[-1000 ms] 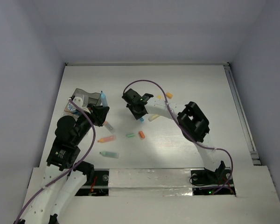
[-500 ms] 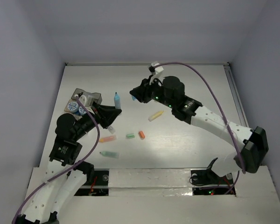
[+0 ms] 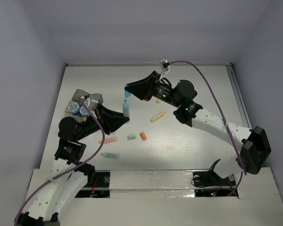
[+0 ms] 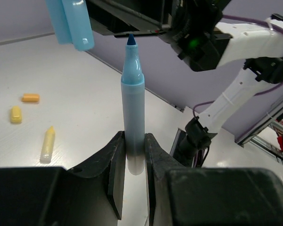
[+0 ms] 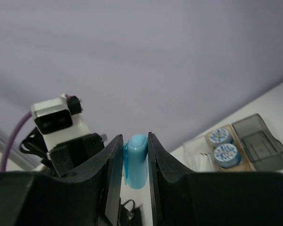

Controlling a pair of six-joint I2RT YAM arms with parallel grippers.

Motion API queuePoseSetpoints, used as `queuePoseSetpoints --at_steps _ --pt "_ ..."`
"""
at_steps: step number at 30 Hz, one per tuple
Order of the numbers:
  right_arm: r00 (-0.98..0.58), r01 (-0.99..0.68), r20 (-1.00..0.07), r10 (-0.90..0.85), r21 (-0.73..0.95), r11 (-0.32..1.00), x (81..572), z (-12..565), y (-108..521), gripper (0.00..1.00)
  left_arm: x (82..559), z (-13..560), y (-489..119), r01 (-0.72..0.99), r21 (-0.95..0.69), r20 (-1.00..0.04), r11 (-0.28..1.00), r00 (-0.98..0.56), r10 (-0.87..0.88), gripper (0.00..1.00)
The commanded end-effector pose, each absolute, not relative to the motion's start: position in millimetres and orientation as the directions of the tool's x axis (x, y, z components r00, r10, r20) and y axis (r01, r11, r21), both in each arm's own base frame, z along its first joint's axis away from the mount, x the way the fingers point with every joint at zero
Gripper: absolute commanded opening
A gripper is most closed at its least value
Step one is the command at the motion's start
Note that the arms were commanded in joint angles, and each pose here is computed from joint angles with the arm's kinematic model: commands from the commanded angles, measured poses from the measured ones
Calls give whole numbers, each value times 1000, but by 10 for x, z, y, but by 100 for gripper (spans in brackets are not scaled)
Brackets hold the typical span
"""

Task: Sort the stationery into containers
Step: Close the pen cap on the pen.

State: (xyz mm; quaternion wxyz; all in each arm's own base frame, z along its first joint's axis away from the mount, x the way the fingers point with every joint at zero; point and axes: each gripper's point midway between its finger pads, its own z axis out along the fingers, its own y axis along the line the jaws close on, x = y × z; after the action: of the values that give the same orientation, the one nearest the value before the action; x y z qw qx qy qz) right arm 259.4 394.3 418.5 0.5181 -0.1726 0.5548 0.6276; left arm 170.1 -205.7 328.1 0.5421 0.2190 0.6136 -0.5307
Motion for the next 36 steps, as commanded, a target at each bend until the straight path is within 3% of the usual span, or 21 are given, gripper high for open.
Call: queuePoseSetpoints --at_steps 1,18,36 --pt "-385 -889 -730 566 458 -14 2399 4651 3859 0 1508 3498 -2068 903 -342 -911 259 -250 -329 0" --pt "-503 -864 -676 539 400 -304 1975 4834 3823 0 1457 3545 -2097 912 -353 -899 208 -269 -345 0" --pt "-543 -838 -704 458 411 -360 1891 4650 3904 0 1478 3559 -2078 911 -347 -901 222 -258 -348 0"
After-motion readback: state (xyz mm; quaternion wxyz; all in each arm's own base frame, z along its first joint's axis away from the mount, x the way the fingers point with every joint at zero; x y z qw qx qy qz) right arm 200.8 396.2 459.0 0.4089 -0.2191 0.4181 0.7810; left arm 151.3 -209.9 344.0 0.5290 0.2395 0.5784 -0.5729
